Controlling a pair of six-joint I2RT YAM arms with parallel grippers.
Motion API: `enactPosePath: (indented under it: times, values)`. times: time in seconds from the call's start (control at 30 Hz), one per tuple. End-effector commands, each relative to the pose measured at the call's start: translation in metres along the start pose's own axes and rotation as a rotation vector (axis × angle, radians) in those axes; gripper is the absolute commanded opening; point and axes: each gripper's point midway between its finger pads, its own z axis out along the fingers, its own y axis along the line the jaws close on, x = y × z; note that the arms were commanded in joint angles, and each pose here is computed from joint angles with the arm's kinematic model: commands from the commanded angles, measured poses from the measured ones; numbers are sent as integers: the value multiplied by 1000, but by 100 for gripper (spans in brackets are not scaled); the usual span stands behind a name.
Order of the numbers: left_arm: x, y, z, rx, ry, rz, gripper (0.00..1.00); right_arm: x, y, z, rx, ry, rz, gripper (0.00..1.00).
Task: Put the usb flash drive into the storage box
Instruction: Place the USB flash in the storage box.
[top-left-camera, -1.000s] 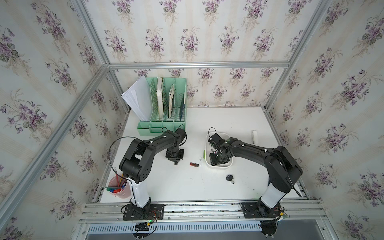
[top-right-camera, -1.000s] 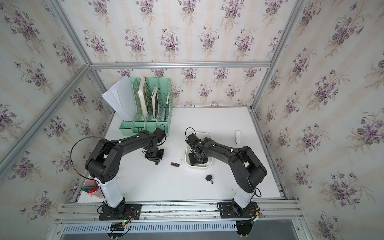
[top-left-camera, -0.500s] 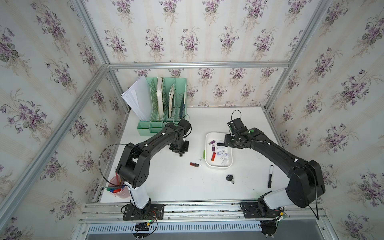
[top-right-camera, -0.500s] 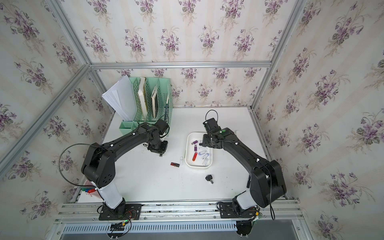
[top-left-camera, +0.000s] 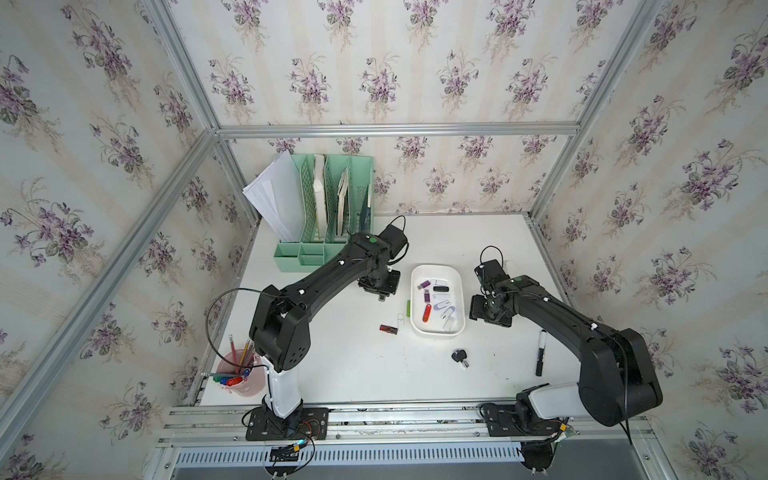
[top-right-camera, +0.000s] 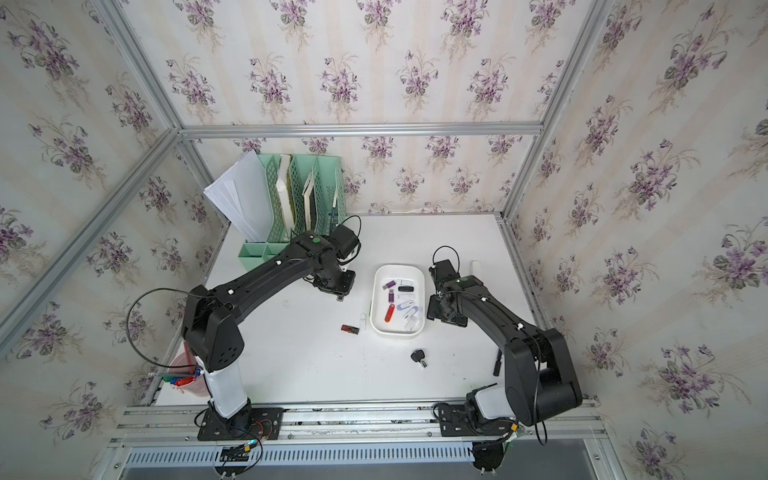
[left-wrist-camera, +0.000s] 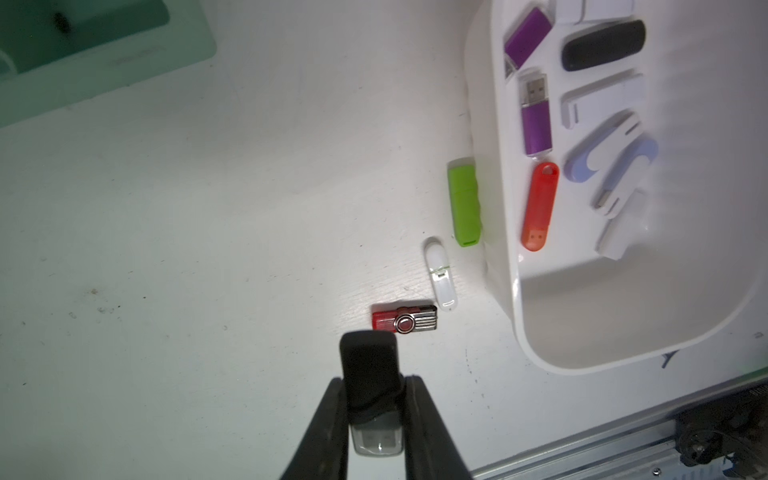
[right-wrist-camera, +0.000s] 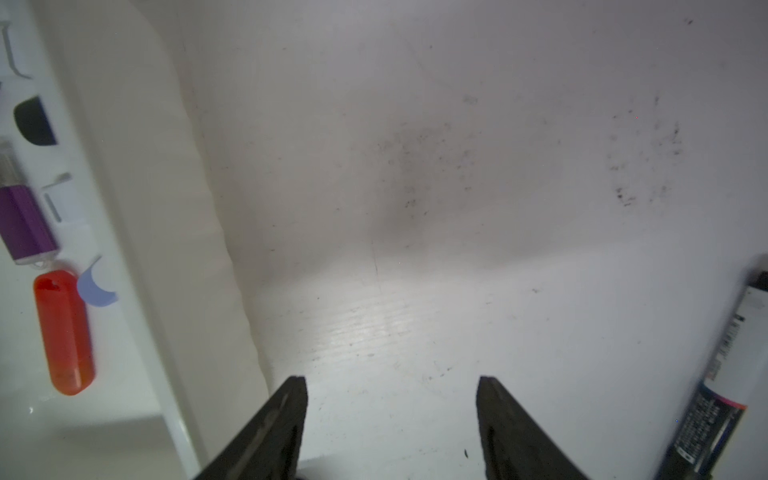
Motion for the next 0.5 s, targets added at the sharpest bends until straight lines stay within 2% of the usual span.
enactPosePath:
  times: [0.0, 0.33, 0.47]
  values:
    - [-1, -19, 0, 2, 15, 25, 24, -2, -5, 1, -3, -9, 34, 70]
    - [-15, -90, 20, 44, 25, 125, 24, -7, -29, -2, -36, -54, 151, 73]
    - [-16, -106, 35, 43, 36, 141, 25, -2, -30, 2, -41, -41, 154, 72]
